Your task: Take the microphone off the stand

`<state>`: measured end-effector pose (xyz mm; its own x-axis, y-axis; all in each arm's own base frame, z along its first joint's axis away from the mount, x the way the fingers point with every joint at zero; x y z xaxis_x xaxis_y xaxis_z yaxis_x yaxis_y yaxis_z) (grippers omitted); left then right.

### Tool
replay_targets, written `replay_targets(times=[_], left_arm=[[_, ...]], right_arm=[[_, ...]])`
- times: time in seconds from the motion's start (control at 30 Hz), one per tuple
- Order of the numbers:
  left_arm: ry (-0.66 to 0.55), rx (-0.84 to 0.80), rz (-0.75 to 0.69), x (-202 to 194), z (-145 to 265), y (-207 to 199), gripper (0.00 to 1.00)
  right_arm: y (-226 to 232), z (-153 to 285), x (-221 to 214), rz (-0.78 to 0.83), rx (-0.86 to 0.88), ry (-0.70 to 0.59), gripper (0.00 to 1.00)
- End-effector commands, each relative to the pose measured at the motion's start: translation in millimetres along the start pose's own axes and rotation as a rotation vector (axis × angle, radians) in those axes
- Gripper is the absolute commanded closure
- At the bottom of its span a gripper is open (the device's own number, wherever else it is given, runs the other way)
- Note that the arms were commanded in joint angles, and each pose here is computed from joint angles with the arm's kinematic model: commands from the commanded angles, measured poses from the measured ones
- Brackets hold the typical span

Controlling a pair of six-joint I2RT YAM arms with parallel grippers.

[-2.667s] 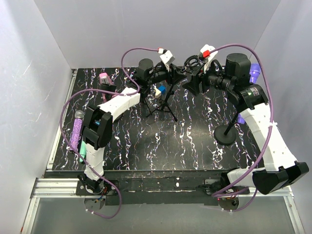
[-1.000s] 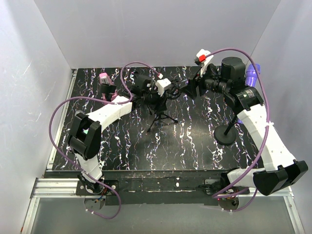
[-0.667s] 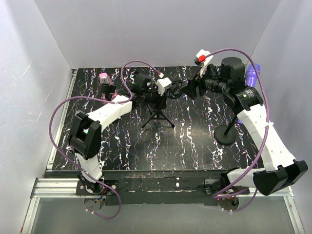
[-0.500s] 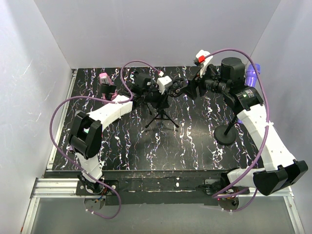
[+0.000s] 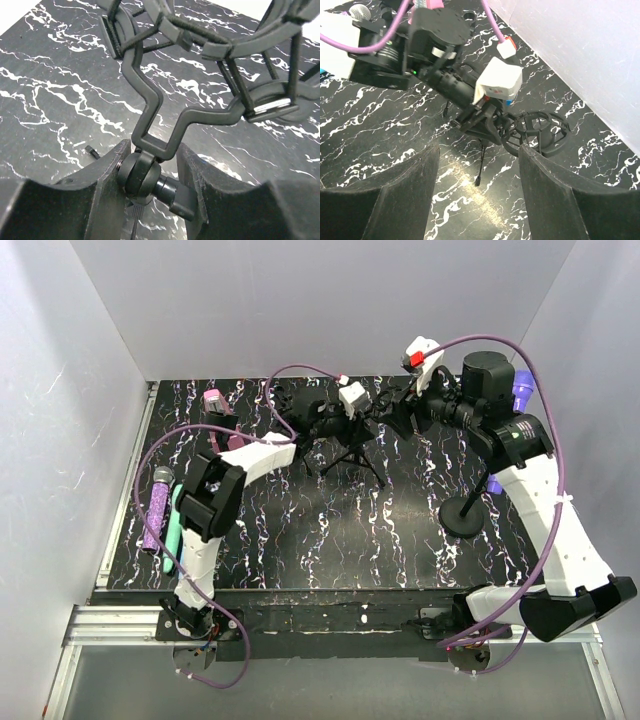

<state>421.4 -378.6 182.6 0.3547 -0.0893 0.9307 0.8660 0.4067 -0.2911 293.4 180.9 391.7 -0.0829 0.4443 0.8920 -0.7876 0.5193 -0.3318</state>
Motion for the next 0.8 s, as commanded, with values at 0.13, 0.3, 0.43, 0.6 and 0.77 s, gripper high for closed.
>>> replay_targets(times=[0.13, 0.3, 0.43, 0.6, 0.77], left_arm=[[-0.141, 0.010, -0.055, 47.9, -23.0, 11.8, 1.00], [-0.133, 0.017, -0.042, 50.6, -22.1, 10.5, 0.53], [-0.148, 0.047, -0.065, 62.6, -12.3, 8.5, 0.38], [-0.181, 0.051, -0.090, 94.1, 10.8, -11.1, 0.02], [-0.154, 0.071, -0.113, 120.7, 52.3, -38.7, 0.02]], right_arm=[[-3.0, 21.6, 18.5, 0.050, -0.046, -0.031, 0.29], [-5.0, 20.1, 17.4, 0.051, -0.060, -0.038, 0.29], [-9.4, 18.2, 24.2, 0.040, -0.073, -0.057, 0.29], [-19.1, 24.9, 41.2, 0.013, -0.117, -0.077, 0.27], [-25.3, 49.0, 50.3, -0.021, -0.191, -0.052, 0.26]])
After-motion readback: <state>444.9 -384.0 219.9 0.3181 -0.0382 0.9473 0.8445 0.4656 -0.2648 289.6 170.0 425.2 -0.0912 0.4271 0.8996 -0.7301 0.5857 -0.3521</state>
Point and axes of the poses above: each gripper's point midway between its finger pads, its own z axis back along the fingers, its own y axis along the line the jaws close on, x = y × z, the point moved 3 cm from there along z, back along the fingers, and after that the axes turned 12 degrees about z, right-handed, at the moved point
